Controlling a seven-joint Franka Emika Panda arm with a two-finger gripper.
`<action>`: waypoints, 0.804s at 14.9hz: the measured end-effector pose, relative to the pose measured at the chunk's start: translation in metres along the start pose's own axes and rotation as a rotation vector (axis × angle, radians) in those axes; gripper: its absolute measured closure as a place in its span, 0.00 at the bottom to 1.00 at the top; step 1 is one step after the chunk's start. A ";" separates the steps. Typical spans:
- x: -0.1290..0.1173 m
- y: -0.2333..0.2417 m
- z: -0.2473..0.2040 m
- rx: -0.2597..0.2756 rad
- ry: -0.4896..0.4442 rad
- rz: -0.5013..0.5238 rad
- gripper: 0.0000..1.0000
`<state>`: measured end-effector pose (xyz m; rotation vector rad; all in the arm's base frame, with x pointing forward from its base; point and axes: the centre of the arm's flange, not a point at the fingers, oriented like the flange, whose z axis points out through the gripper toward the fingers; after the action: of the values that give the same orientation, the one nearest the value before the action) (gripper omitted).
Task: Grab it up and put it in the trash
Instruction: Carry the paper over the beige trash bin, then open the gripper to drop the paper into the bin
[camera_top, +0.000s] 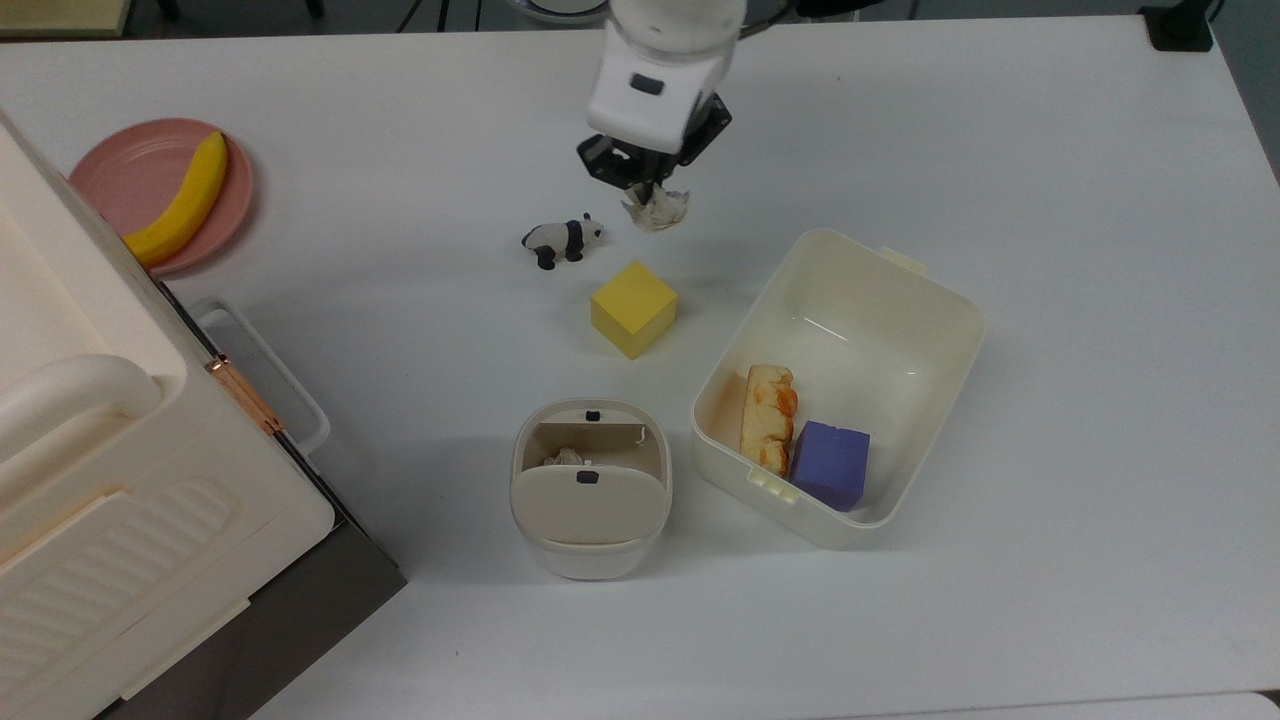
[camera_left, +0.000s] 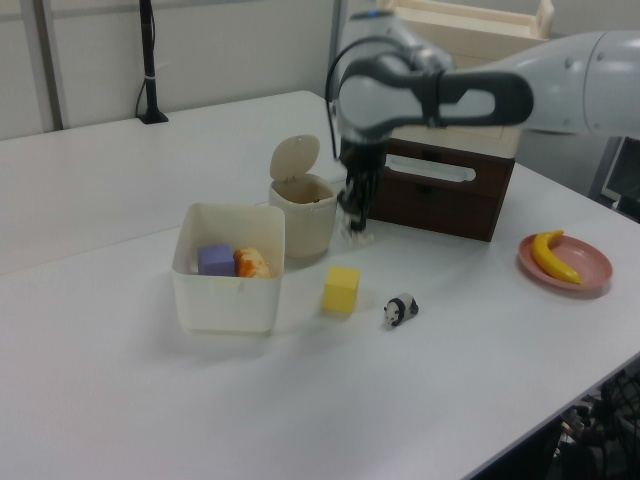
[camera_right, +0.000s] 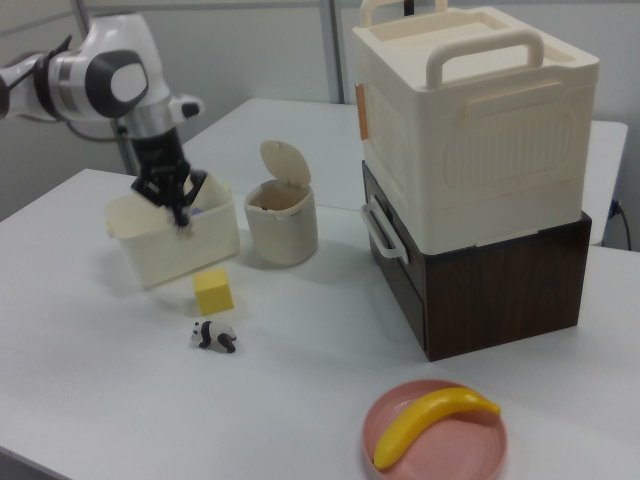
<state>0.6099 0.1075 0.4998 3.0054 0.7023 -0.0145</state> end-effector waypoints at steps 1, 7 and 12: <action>0.003 0.011 -0.009 -0.010 0.054 0.019 0.97; 0.047 0.058 0.016 -0.096 0.370 0.274 0.97; 0.075 0.092 0.035 -0.117 0.459 0.432 0.97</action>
<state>0.7174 0.0566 0.4682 2.9919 0.0477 0.7213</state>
